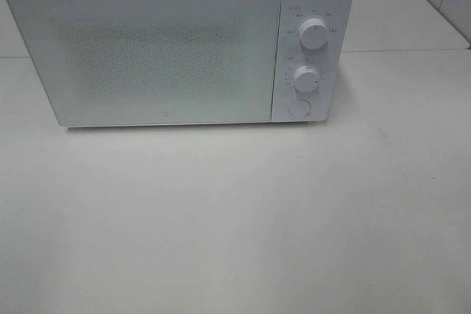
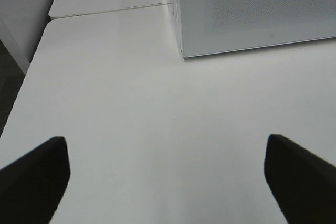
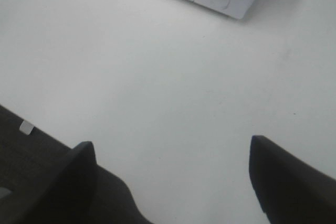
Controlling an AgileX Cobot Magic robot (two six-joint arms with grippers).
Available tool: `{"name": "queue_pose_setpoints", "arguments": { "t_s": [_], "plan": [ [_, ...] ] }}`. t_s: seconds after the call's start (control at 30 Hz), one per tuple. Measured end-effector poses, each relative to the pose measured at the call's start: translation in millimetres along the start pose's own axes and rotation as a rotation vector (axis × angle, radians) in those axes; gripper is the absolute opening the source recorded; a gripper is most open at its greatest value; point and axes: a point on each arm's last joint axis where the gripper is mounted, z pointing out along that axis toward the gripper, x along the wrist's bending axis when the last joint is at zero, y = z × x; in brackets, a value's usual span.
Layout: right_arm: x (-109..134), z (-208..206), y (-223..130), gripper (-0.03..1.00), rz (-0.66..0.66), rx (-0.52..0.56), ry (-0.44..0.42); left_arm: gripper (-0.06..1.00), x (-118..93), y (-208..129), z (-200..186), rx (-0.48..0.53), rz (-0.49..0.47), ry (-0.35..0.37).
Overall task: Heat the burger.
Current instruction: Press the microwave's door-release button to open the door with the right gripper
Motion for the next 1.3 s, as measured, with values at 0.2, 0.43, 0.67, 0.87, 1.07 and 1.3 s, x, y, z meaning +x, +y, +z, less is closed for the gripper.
{"name": "queue_pose_setpoints", "arguments": {
  "t_s": [0.2, 0.43, 0.67, 0.87, 1.07, 1.3],
  "plan": [
    [-5, -25, -12, 0.77, 0.057, -0.087, -0.092, 0.92, 0, 0, 0, 0.0, 0.0, 0.0],
    [-6, -44, -25, 0.77, 0.121, -0.156, -0.197, 0.92, 0, 0, 0, 0.0, 0.0, 0.0],
    [-3, -43, -46, 0.77, 0.186, -0.186, -0.289, 0.92, 0, 0, 0, 0.0, 0.0, 0.0],
    [0, -39, -61, 0.77, 0.242, -0.201, -0.35, 0.92, 0, 0, 0, 0.0, 0.0, 0.0],
    [3, -43, -65, 0.77, 0.26, -0.232, -0.387, 0.92, 0, 0, 0, 0.0, 0.0, 0.0],
    [6, -42, -75, 0.77, 0.283, -0.228, -0.42, 0.92, 0, 0, 0, 0.0, 0.0, 0.0]
  ]
}}
